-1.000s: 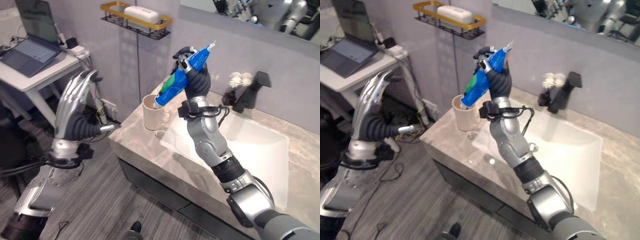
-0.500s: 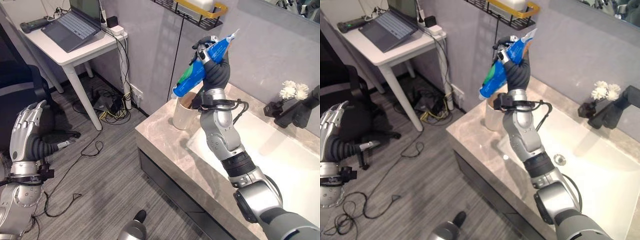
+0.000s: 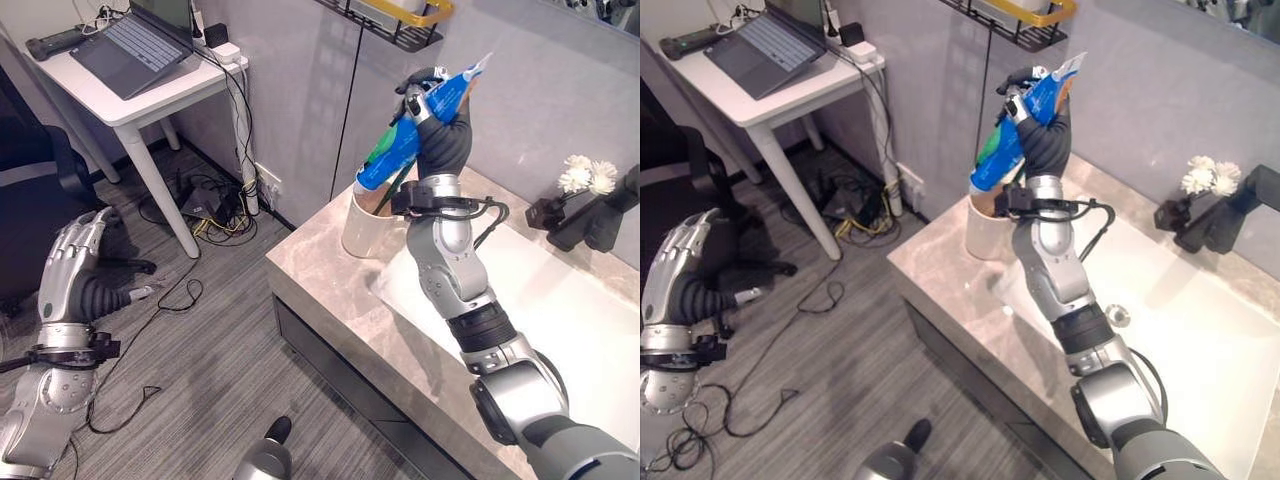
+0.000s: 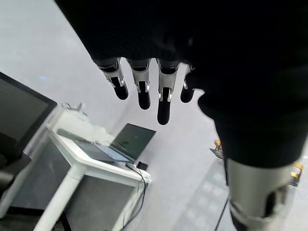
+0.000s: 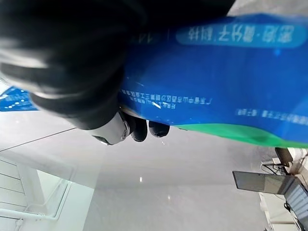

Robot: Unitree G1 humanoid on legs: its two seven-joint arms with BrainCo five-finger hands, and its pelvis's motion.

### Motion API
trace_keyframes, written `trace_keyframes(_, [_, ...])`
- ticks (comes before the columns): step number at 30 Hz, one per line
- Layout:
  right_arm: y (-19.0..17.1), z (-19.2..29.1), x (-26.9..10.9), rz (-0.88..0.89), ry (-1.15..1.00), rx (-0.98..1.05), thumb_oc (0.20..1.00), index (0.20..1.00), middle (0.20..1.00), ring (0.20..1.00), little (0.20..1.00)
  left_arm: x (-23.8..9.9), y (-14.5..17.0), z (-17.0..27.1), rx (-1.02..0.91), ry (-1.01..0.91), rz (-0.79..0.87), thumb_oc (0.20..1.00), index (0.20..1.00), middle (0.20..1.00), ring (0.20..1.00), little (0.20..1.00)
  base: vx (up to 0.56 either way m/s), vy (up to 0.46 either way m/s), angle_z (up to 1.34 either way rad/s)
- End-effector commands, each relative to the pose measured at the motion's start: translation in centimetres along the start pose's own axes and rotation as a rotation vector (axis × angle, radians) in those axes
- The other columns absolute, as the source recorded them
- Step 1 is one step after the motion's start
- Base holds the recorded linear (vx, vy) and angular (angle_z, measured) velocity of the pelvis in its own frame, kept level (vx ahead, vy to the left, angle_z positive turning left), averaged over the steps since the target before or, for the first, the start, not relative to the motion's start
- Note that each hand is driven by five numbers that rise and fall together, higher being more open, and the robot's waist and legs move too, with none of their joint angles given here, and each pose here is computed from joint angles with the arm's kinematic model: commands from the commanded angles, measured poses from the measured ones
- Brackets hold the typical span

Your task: Put brush and paste in cup on sink, flatten towel.

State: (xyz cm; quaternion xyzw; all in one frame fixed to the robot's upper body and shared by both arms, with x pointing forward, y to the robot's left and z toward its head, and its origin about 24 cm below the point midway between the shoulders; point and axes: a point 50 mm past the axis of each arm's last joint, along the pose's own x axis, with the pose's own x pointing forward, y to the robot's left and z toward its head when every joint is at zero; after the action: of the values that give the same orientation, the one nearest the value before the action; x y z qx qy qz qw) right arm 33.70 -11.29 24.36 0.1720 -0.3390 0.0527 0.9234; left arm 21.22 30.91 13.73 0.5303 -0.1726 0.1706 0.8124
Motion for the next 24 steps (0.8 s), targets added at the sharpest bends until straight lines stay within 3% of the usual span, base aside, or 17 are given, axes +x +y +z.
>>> trace_keyframes(1, [0.5, 3.8, 1.7, 0.055, -0.195, -0.071, 0.2, 0.2, 0.2, 0.2, 0.2, 0.4, -0.1, 0.1, -0.011, -0.034, -0.014, 1.0, 1.0, 1.0, 1.0, 1.0, 0.01, -0.003, -0.04])
trace_keyframes(6, [0.2, 4.7, 2.6, 0.064, -0.235, -0.176, 0.2, 0.2, 0.2, 0.2, 0.2, 0.4, -0.2, 0.3, -0.02, -0.048, -0.026, 1.0, 1.0, 1.0, 1.0, 1.0, 0.0, -0.001, -0.01])
trace_keyframes(24, [-0.4, 3.2, 1.5, 0.103, -0.166, -0.249, 0.2, 0.2, 0.2, 0.2, 0.2, -0.1, -1.2, -0.2, -0.032, -0.011, -0.067, 1.0, 1.0, 1.0, 1.0, 1.0, 0.0, 0.0, 0.0])
